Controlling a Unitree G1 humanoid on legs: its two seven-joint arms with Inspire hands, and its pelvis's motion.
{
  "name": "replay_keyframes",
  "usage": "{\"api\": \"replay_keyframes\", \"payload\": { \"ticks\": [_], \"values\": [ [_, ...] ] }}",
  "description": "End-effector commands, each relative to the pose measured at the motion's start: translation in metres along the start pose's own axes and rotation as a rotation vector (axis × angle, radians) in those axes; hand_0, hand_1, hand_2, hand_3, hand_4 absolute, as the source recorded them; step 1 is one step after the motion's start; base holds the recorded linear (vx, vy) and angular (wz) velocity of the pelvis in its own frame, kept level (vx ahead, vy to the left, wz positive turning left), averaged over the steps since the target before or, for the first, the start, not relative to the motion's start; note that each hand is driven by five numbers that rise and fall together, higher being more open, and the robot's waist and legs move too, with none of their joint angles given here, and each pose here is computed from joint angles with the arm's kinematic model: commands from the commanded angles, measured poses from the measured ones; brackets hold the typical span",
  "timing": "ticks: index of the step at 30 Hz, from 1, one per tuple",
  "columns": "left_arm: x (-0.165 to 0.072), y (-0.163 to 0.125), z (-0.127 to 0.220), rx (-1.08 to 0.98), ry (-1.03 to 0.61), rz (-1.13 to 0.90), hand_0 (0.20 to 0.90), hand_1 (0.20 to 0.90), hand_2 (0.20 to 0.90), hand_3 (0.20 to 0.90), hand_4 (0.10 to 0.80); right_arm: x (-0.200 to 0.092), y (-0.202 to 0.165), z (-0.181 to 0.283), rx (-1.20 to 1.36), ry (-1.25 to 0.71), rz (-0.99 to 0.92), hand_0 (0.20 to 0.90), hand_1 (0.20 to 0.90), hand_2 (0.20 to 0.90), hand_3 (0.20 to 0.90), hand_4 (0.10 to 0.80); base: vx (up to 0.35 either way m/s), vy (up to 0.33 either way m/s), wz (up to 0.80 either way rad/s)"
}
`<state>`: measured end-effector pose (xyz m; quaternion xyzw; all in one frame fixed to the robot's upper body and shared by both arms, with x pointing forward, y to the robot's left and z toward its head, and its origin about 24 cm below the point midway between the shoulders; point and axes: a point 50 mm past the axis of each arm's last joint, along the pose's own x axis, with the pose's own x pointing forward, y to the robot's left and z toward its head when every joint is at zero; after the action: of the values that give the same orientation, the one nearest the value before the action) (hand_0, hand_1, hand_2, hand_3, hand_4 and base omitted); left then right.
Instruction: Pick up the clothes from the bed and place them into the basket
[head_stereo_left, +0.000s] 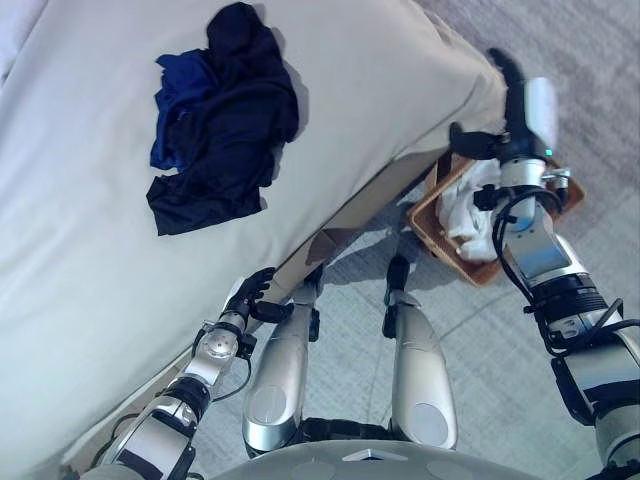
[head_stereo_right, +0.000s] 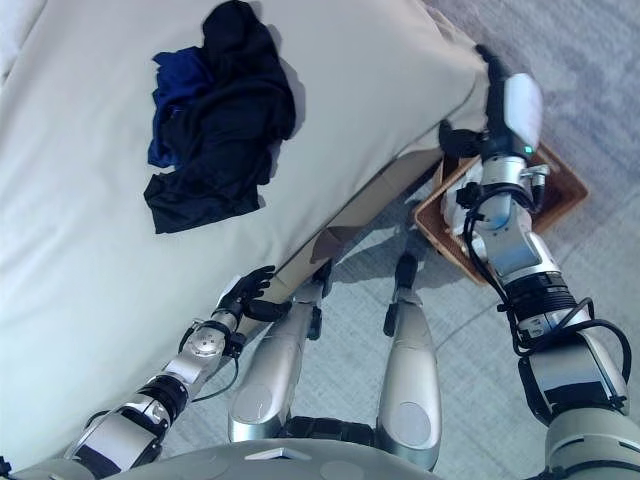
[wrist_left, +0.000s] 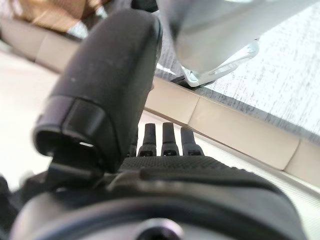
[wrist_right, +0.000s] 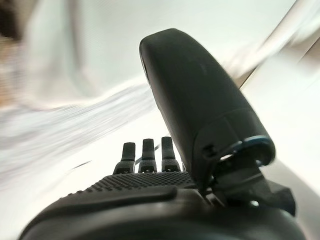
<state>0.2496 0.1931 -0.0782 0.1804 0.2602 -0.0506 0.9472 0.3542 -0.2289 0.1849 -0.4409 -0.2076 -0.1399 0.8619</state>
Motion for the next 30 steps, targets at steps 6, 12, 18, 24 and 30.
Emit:
{"api": "replay_keyframes", "payload": {
  "ticks": [6, 12, 18, 24, 30],
  "values": [
    [-0.024, 0.026, -0.047, 0.011, 0.154, 0.045, 0.9, 0.9, 0.9, 0.9, 0.8, 0.035, 0.012, 0.073, -0.108, -0.296, 0.135, 0.9, 0.9, 0.9, 0.9, 0.8, 0.065, 0.02, 0.35],
    [-0.024, 0.033, -0.044, 0.017, 0.152, 0.041, 0.9, 0.9, 0.9, 0.9, 0.8, 0.066, 0.018, 0.075, -0.215, -0.166, 0.177, 0.9, 0.9, 0.9, 0.9, 0.8, 0.003, 0.049, 0.4],
    [-0.023, 0.035, -0.04, 0.017, 0.124, 0.052, 0.9, 0.9, 0.9, 0.9, 0.8, 0.076, 0.019, 0.037, -0.45, 0.081, 0.278, 0.9, 0.9, 0.9, 0.9, 0.8, -0.009, 0.028, 0.46],
    [-0.028, 0.029, -0.045, -0.024, 0.112, 0.057, 0.9, 0.9, 0.9, 0.9, 0.8, 0.077, 0.023, 0.029, -0.475, 0.207, 0.299, 0.9, 0.9, 0.9, 0.9, 0.8, 0.037, 0.023, 0.32],
    [-0.035, 0.027, -0.048, -0.028, 0.082, 0.042, 0.9, 0.9, 0.9, 0.9, 0.8, 0.075, 0.025, 0.02, -0.496, 0.335, 0.365, 0.3, 0.3, 0.3, 0.2, 0.1, -0.002, -0.018, 0.01]
  ]
}}
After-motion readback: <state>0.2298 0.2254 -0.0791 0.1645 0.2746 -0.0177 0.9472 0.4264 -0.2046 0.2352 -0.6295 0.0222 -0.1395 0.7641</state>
